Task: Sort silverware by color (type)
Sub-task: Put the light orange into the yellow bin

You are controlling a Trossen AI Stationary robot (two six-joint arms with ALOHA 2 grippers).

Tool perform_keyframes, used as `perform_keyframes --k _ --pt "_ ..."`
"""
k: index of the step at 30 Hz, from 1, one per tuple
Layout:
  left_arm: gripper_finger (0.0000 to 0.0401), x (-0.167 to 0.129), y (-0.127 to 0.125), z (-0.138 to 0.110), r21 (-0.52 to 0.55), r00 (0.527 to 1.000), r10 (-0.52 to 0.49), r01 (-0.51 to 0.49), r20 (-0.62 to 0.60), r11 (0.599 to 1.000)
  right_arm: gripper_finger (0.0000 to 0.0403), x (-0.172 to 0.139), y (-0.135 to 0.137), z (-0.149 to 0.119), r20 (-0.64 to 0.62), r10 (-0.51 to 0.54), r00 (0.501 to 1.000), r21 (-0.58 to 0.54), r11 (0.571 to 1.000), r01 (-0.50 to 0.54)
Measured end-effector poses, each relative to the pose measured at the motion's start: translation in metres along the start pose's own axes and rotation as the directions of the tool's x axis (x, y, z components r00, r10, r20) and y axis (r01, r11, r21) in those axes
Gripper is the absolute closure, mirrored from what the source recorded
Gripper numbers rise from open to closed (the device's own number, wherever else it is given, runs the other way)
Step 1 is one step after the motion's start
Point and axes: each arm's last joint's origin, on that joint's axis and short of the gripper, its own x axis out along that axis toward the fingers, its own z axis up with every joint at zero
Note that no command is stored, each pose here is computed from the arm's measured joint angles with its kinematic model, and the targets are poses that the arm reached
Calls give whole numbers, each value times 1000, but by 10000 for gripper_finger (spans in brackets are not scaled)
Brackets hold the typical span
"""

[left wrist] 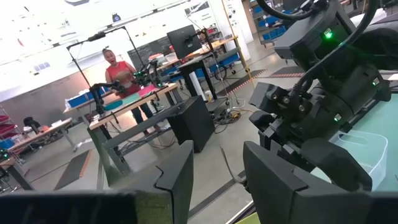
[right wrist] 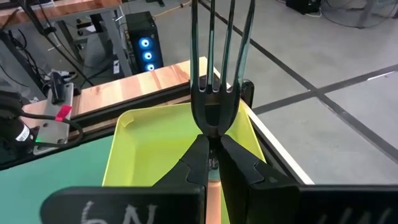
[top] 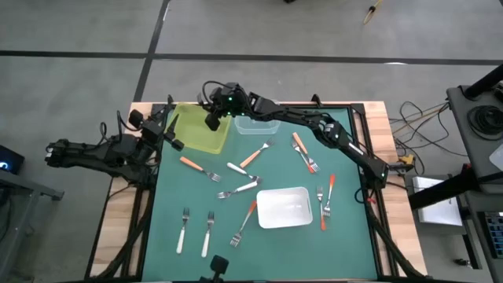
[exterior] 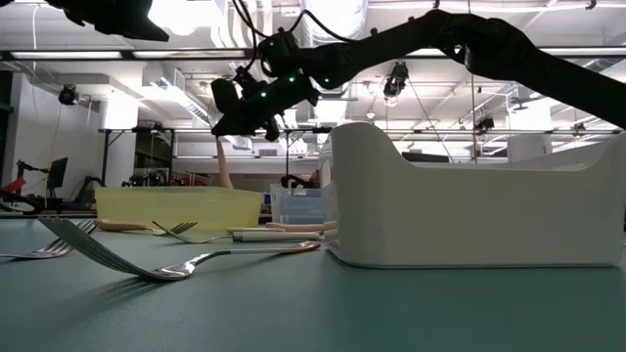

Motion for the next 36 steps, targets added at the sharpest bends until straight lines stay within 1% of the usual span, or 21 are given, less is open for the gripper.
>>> perform_keyframes --k 4,10,12,15,17,23,26,32,36 --pt "278 0 0 0 0 1000 0 0 0 1000 390 0 3 -1 -2 1 1000 -20 1000 -1" --pt "278 0 0 0 6 1000 -1 1 -2 1000 390 1 15 -1 6 -78 997 -145 986 78" --pt "278 0 0 -1 2 1000 -2 2 -5 1000 390 1 19 -1 13 -82 997 -174 981 83" --pt "278 0 -1 -2 -3 1000 -5 5 -11 1000 390 1 24 0 31 -140 990 -199 969 143" --pt "278 0 -1 -2 -20 1000 -5 4 -11 1000 390 1 26 1 45 -149 988 -219 963 155" --pt "278 0 -1 -2 -75 1000 -5 4 -11 997 390 2 29 0 43 -122 992 -229 965 129" --pt "278 0 -1 -2 -80 1000 -5 4 -11 997 390 6 28 -6 30 -116 993 -208 971 120" --pt "278 0 -1 -2 -85 1000 -5 4 -10 996 390 22 26 -32 -30 -121 992 -198 974 112" --pt "278 0 -1 -2 -86 1000 -4 3 -10 996 390 22 26 -31 -19 -120 993 -199 973 114"
